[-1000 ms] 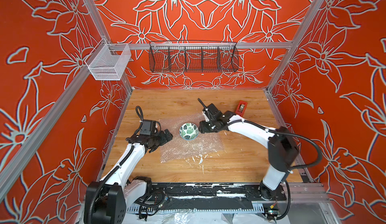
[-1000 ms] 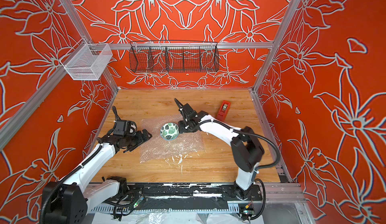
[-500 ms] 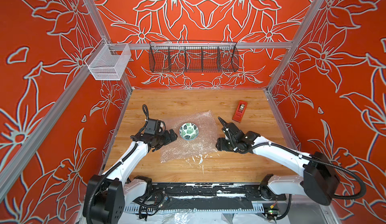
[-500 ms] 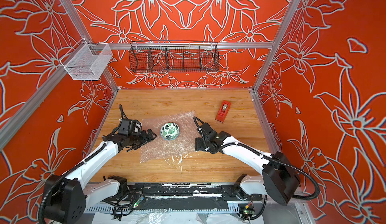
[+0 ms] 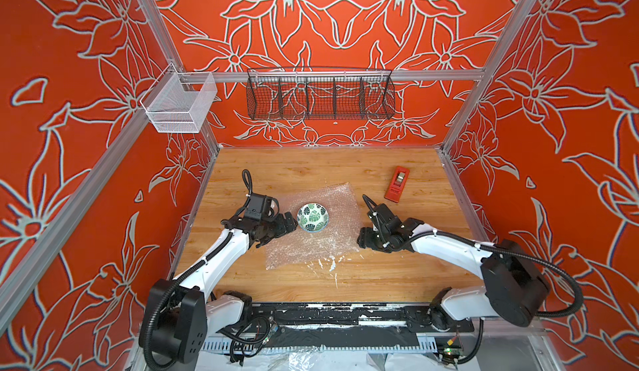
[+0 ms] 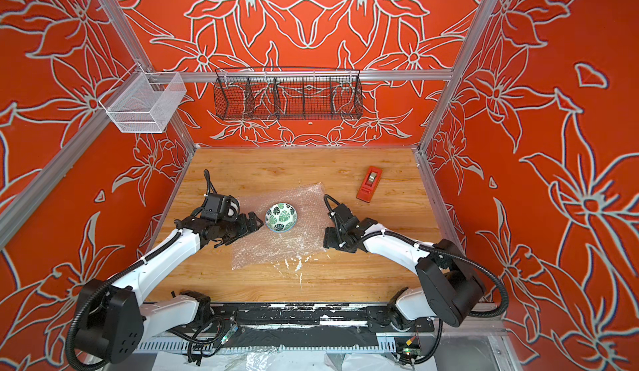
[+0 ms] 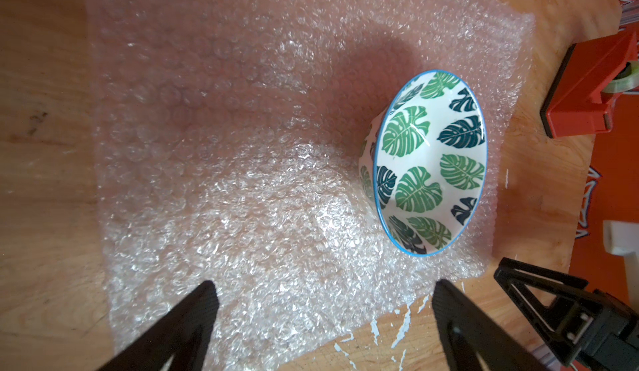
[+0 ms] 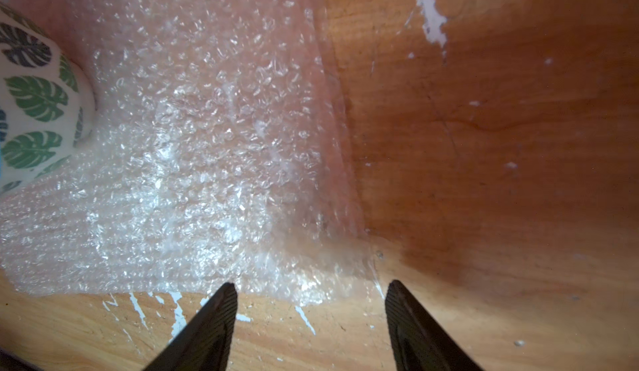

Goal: Wrap bowls in bubble wrap
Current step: Wrap the bowl in bubble wrap.

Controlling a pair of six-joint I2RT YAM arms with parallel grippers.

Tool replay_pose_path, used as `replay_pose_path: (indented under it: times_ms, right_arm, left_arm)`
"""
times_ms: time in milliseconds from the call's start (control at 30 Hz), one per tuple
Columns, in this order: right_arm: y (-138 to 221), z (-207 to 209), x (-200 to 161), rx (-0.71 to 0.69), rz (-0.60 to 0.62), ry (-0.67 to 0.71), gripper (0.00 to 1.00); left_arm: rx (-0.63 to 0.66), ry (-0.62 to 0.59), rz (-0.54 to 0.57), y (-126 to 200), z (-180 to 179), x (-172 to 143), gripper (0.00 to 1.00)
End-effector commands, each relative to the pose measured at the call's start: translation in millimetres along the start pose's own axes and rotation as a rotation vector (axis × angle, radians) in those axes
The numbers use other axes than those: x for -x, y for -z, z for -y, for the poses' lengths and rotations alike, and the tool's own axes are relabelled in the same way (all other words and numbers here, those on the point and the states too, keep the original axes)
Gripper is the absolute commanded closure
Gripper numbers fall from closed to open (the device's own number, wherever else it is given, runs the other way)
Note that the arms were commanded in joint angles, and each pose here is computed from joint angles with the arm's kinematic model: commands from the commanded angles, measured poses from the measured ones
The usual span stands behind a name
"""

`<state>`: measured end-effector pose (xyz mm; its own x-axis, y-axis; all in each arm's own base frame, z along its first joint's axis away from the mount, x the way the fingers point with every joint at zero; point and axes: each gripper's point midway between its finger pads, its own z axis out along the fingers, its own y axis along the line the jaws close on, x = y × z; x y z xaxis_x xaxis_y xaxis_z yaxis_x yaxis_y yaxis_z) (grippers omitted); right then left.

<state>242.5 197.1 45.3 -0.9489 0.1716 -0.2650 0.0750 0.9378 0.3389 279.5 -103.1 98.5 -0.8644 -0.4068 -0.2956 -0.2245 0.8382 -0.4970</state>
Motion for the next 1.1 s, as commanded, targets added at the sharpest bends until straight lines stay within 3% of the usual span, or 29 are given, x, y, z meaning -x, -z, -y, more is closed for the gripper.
replay_pose_path:
  times_ms: [0,267,500,633,833,1067]
  right_arm:
    - [-8.8,-4.0,-1.2,0.027,-0.016,-0.029,0.31]
    - [-18.6,-11.4,-3.8,0.075,-0.032,-0.033,0.39]
    - [-20.9,-30.3,5.9,0.153,-0.009,-0.009,0.64]
    - [-13.3,-53.3,21.4,0.225,0.028,0.020,0.82]
    - [-3.2,-102.4,39.9,0.386,0.029,0.061,0.94]
    - [3.6,-176.3,51.8,0.580,0.039,0.146,0.95]
  left_arm:
    - [-0.005,-0.027,0.018,0.6,6.7,7.4,0.03]
    - [-0.011,-0.049,0.008,-5.1,10.7,7.5,0.03]
    - [-0.011,-0.064,0.007,-9.2,12.5,8.9,0.03]
    - [-0.007,-0.072,0.010,-12.5,12.4,10.8,0.03]
    - [-0.011,-0.095,0.025,-13.2,18.6,19.2,0.03]
    - [-0.017,-0.112,0.041,-13.9,21.7,23.5,0.03]
